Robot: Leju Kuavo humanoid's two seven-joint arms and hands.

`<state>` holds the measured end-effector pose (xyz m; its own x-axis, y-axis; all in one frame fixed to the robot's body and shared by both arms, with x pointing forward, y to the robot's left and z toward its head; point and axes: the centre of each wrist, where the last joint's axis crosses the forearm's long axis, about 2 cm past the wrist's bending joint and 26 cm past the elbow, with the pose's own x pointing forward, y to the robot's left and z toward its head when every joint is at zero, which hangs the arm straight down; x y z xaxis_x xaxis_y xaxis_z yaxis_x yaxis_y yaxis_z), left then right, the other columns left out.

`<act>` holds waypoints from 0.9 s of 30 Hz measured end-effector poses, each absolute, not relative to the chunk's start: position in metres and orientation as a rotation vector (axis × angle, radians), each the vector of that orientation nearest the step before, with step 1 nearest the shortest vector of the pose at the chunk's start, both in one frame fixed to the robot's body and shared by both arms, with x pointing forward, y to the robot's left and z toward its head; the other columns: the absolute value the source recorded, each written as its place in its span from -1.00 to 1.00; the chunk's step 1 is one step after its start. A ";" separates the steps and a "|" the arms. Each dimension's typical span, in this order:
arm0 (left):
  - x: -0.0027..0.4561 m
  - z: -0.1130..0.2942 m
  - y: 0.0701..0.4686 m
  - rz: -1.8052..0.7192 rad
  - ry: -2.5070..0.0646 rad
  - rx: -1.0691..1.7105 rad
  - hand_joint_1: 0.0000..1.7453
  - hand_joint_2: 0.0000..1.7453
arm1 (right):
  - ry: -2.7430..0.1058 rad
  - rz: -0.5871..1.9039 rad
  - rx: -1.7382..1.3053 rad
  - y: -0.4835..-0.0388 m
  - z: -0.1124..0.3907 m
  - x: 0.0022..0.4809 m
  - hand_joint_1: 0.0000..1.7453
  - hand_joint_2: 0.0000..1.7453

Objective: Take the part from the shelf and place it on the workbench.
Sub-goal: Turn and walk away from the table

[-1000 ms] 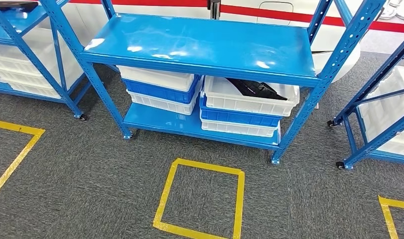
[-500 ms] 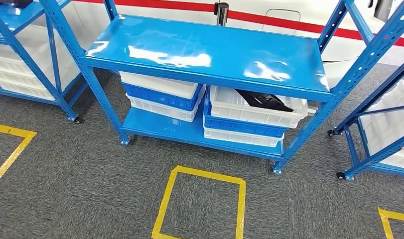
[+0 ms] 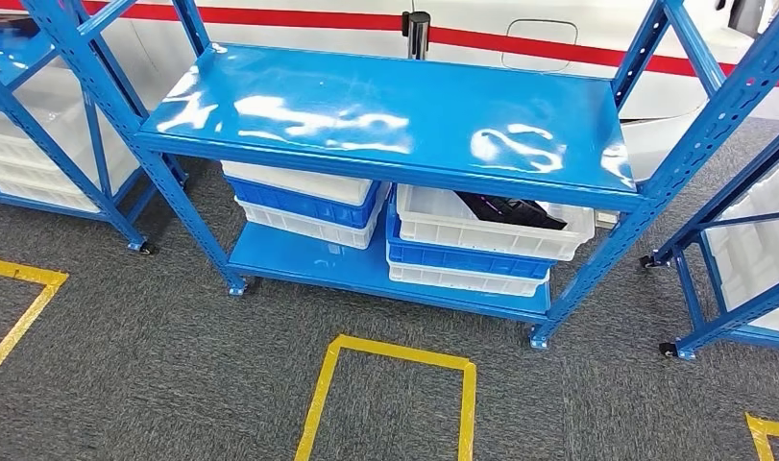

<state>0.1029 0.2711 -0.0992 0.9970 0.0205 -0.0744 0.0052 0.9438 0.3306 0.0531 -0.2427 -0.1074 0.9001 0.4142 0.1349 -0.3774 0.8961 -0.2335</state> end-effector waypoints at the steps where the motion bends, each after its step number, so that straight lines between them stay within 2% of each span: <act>1: 0.103 -0.099 0.271 0.010 0.077 0.343 -1.00 -1.00 | -0.182 0.413 -0.204 -0.242 -0.107 0.053 -1.00 -1.00; 27: 0.105 -0.098 0.269 -0.001 0.074 0.360 -1.00 -1.00 | -0.190 0.399 -0.210 -0.241 -0.107 0.055 -1.00 -1.00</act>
